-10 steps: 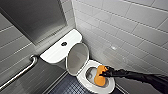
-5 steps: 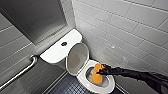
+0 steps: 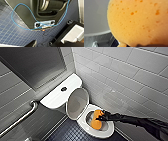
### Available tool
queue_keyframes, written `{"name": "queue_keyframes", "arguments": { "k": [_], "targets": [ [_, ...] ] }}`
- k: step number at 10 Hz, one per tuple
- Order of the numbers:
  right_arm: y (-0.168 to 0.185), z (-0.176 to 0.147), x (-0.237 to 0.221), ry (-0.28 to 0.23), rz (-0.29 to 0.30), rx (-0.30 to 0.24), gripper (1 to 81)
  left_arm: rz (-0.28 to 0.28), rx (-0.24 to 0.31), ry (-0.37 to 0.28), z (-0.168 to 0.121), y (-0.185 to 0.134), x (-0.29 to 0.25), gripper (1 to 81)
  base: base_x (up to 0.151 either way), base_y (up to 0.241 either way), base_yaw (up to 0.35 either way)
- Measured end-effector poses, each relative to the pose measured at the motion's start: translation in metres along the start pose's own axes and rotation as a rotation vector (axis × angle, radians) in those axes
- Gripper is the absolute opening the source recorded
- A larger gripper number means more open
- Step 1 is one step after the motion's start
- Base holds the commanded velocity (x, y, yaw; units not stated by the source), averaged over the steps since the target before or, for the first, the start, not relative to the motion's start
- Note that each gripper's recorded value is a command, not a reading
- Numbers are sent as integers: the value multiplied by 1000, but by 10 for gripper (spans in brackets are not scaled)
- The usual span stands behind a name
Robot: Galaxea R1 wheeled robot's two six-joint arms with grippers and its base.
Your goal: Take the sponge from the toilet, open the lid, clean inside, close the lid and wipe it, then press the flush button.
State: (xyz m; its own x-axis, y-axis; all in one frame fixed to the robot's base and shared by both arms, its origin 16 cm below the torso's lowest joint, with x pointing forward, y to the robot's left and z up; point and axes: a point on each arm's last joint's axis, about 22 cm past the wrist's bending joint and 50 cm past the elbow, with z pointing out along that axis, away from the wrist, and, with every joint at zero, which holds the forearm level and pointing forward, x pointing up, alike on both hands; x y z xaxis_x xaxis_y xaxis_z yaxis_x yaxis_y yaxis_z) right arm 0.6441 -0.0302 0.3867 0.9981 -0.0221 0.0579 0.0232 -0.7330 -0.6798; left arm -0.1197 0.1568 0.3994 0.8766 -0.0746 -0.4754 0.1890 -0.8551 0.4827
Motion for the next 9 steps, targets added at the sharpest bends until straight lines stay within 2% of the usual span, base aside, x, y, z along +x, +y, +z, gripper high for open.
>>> {"name": "queue_keyframes", "arguments": {
  "k": [6, 9],
  "targets": [
    [19, 12, -3, -11, 20, -11, 10, -21, 2, -34, 1, -1, -16, 811, 0, 0, 0],
    [28, 1, 16, 15, 9, -29, 10, -14, 0, -25, 6, 0, -7, 811, 0, 0, 0]
  ]
}}
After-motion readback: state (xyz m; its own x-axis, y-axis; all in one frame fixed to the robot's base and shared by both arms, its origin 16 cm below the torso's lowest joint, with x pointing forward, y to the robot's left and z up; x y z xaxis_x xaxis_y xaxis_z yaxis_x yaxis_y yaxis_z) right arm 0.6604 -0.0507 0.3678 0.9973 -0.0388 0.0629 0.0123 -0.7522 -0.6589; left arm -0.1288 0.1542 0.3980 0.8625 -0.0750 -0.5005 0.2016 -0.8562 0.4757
